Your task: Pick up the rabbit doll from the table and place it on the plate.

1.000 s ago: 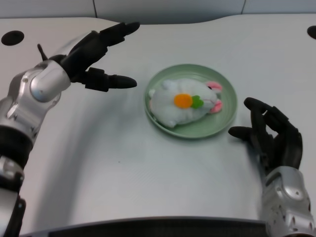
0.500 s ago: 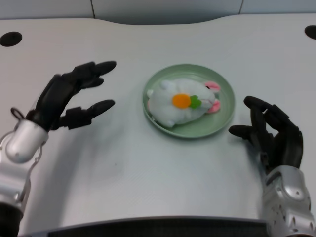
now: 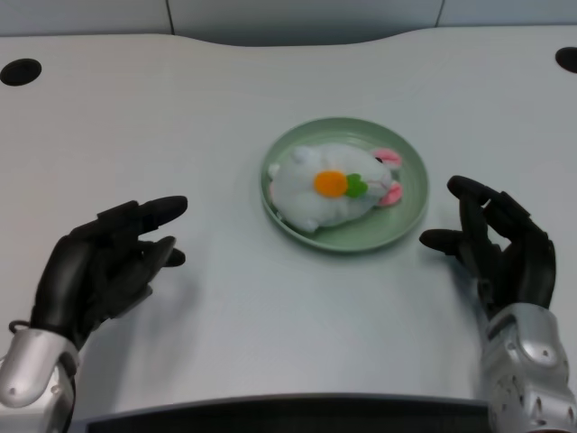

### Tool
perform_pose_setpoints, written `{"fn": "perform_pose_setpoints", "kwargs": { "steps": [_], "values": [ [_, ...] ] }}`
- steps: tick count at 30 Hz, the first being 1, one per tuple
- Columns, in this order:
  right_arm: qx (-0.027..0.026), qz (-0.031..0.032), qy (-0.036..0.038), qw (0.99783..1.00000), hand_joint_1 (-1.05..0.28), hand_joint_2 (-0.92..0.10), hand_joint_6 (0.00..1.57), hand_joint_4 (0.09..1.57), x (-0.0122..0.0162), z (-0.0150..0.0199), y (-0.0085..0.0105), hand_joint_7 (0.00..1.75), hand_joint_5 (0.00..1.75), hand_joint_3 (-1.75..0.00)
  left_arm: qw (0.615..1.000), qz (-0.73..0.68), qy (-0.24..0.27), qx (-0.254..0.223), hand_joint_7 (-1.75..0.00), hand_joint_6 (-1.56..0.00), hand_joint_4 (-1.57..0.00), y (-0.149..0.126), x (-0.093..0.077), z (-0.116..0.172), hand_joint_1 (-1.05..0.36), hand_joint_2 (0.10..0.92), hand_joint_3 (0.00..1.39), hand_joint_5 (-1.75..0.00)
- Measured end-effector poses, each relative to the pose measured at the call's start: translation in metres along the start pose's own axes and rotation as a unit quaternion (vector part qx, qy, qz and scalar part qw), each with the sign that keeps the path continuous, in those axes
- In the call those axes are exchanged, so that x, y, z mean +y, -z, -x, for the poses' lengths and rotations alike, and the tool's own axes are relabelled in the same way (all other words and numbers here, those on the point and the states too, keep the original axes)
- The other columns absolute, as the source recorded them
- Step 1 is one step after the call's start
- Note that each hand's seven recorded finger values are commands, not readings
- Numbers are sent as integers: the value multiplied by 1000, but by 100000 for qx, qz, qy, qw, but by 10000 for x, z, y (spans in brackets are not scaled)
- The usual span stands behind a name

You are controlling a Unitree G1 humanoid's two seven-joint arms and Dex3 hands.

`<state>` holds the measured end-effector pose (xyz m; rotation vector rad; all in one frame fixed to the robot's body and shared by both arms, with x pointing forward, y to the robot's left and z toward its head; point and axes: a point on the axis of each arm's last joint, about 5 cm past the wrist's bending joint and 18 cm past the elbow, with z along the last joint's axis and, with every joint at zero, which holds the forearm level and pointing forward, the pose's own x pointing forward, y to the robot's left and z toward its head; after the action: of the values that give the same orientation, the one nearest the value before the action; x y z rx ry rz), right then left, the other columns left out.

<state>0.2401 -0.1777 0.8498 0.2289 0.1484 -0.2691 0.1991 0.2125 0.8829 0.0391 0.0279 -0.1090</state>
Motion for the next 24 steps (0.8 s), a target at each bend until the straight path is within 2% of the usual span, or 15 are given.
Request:
{"fn": "perform_pose_setpoints", "kwargs": {
  "steps": [5,10,14,18,22,24],
  "values": [
    [28,-69,55,100000,-334,-921,797,806,-7,0,0,504,1117,-231,99627,7660,-2165,3327,-317,-800,-492,23,-11,171,-519,921,496,-1583],
    [101,-2,129,100000,-335,-921,792,801,-15,-1,-5,503,1114,-237,98538,14349,-3807,8359,-323,-702,-441,104,-21,309,-489,921,537,-1582],
    [-356,101,153,99999,-335,-921,786,801,-27,8,-24,500,1118,-241,98021,16869,-3616,9706,-334,-664,-437,107,24,349,-478,921,553,-1584],
    [69,156,266,100000,-332,-921,789,799,-38,22,-17,503,1118,-242,97795,17809,-3467,10346,-351,-663,-439,119,38,371,-470,921,559,-1582],
    [27,-313,150,99999,-313,-921,793,779,-47,22,-21,509,1112,-248,97671,18139,-3709,10846,-379,-677,-444,144,31,371,-459,921,568,-1571],
    [38,-250,184,100000,-313,-921,797,780,-53,20,-22,514,1118,-245,97592,18325,-3784,11208,-389,-676,-447,165,29,369,-467,921,561,-1566]
  ]
}}
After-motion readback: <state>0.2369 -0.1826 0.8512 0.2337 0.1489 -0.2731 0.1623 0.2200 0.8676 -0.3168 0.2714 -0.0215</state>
